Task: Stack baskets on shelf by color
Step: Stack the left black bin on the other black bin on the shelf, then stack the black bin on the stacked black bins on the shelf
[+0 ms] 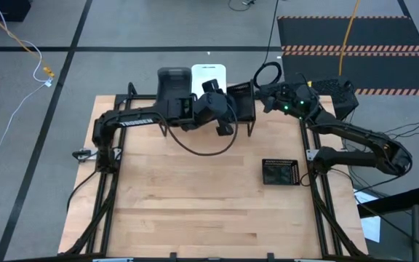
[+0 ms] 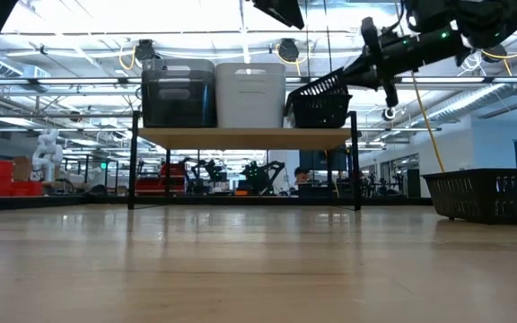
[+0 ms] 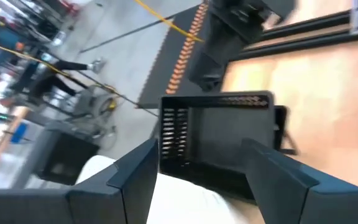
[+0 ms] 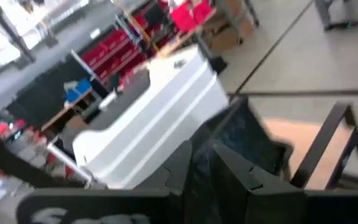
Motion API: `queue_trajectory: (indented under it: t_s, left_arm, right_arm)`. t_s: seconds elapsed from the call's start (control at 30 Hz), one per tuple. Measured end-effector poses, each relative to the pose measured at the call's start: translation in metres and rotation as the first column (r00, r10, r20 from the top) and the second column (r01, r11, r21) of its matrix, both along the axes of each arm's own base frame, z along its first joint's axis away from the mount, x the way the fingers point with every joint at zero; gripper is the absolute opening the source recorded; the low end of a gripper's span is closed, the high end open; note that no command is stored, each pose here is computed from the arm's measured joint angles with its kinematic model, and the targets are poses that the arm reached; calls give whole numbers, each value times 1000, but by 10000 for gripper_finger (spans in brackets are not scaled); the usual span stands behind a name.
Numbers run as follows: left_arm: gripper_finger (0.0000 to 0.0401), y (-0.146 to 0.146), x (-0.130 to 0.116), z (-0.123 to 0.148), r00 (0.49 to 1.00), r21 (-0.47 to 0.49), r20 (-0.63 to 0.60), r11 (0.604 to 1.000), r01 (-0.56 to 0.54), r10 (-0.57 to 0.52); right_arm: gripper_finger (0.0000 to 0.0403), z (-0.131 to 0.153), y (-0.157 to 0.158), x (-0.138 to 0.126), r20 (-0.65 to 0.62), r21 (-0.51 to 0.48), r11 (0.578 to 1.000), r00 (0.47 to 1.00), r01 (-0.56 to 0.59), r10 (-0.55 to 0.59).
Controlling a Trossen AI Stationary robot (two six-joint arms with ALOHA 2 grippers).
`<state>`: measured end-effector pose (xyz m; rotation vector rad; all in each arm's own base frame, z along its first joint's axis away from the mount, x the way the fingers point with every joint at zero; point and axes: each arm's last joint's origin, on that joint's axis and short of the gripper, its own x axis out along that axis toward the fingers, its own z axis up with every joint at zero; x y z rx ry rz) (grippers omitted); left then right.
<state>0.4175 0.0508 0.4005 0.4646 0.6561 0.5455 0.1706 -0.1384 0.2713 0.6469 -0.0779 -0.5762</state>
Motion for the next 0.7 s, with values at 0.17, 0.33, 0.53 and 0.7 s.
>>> queue_trajectory:
  t_s: [0.17, 0.33, 0.53, 0.7]
  left_arm:
    - [230, -1, 0, -1, 999, -60, 36, 998, -8, 10]
    - [230, 0, -1, -2, 999, -99, 45, 995, -22, 27]
    - [230, -2, -5, -9, 999, -158, 1, 986, -49, 50]
    - [230, -5, -10, -16, 995, -201, -65, 976, -87, 75]
  right_arm:
    - [47, -4, 2, -4, -62, 32, 999, 998, -8, 10]
    - [47, -16, 2, 1, -129, 78, 995, 989, -57, 67]
    - [47, -11, 6, -3, -150, 9, 1000, 989, 19, -17]
    - [47, 20, 14, -13, 20, -162, 984, 997, 76, -74]
